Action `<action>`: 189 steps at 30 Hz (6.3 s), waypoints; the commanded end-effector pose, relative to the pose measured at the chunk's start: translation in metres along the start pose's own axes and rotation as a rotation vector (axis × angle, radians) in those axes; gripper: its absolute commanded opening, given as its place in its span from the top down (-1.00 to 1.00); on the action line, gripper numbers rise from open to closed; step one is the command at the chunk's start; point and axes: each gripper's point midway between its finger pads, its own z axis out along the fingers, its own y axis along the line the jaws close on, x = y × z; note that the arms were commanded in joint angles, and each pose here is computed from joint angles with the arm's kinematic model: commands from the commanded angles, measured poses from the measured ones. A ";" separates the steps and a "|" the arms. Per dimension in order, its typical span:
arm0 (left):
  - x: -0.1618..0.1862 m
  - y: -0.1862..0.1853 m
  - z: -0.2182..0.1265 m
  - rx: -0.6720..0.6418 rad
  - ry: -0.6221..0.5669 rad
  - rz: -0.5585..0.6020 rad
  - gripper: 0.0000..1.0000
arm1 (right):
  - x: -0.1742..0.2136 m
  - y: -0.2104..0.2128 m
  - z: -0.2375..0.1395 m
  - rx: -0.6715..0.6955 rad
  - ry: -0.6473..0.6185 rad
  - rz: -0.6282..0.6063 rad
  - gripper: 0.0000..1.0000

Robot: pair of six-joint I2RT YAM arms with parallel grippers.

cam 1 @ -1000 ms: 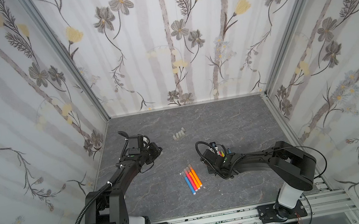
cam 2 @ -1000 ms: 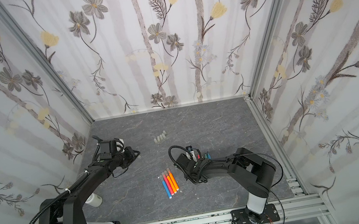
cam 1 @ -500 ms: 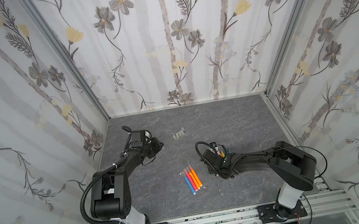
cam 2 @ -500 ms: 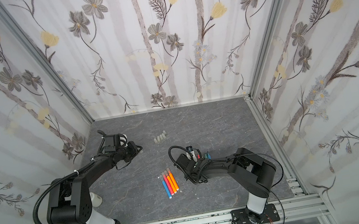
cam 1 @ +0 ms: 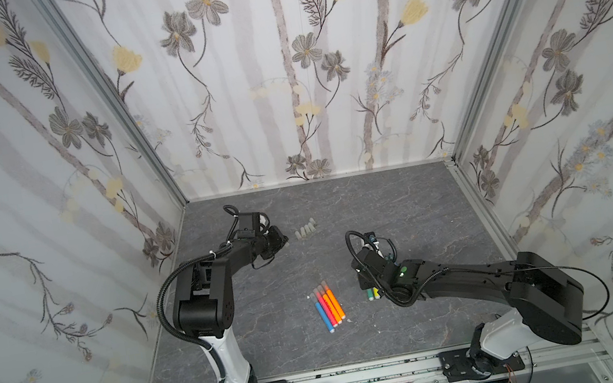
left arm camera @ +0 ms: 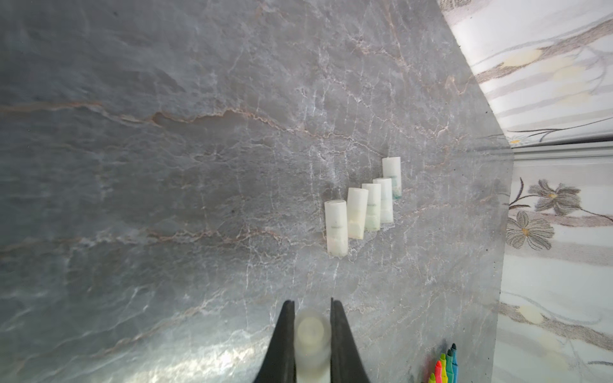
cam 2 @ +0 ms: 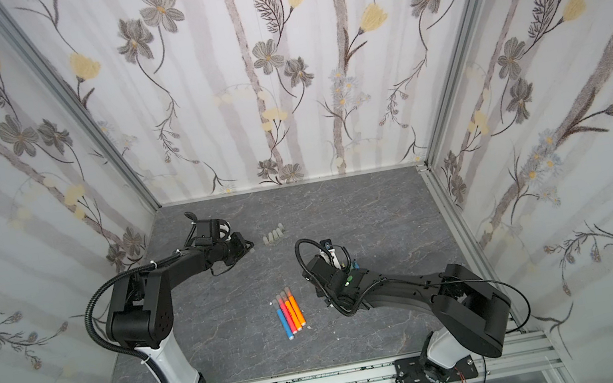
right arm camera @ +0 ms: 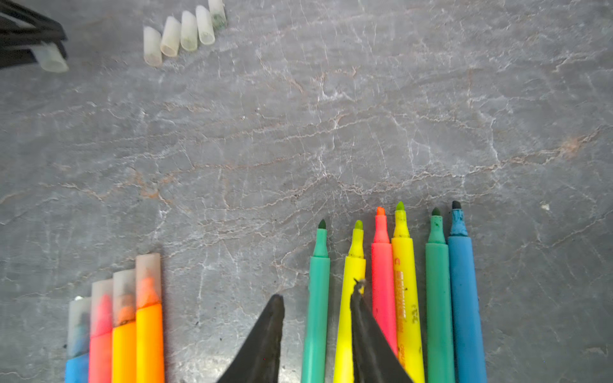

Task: Open the pen caps
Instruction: 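Set the green cap at the end of the cap row with the left gripper, then grasp the capped orange marker with the right gripper, then lift the orange marker with the right gripper while the left gripper reaches its cap, then grip the orange marker's cap with the left gripper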

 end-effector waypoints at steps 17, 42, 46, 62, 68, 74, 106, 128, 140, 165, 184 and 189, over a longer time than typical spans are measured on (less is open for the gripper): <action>-0.016 -0.002 0.043 0.020 -0.005 -0.003 0.95 | 0.002 -0.005 -0.002 0.003 -0.009 -0.006 0.31; -0.014 -0.029 0.020 0.075 -0.006 0.013 0.38 | 0.011 0.020 0.002 -0.107 0.045 -0.048 0.27; -0.018 -0.046 -0.009 0.101 -0.041 0.035 0.37 | 0.015 0.044 0.005 -0.160 0.077 -0.097 0.26; 0.017 -0.025 -0.110 0.058 -0.130 0.073 0.31 | 0.050 0.100 0.016 -0.252 0.200 -0.234 0.24; 0.035 -0.009 -0.118 0.042 -0.130 0.059 0.29 | 0.060 0.109 0.019 -0.251 0.236 -0.263 0.24; 0.037 -0.009 -0.120 0.047 -0.129 0.057 0.29 | 0.069 0.112 0.024 -0.246 0.265 -0.281 0.25; 0.067 -0.051 -0.111 0.118 -0.033 0.104 0.27 | 0.079 0.092 0.028 -0.255 0.347 -0.274 0.93; 0.138 -0.135 -0.065 0.240 0.125 0.187 0.23 | -0.024 0.103 -0.014 -0.518 0.153 -0.036 0.99; 0.145 -0.135 -0.054 0.234 0.149 0.189 0.36 | -0.030 0.102 -0.015 -0.527 0.135 -0.016 0.99; 0.138 -0.131 -0.050 0.205 0.119 0.199 0.49 | -0.028 0.099 -0.016 -0.535 0.134 -0.001 1.00; 0.145 -0.137 -0.050 0.266 0.146 0.158 1.00 | -0.022 0.098 -0.014 -0.545 0.132 0.013 0.62; 0.148 -0.135 -0.048 0.292 0.170 0.074 1.00 | -0.026 0.099 -0.017 -0.582 0.085 0.034 0.33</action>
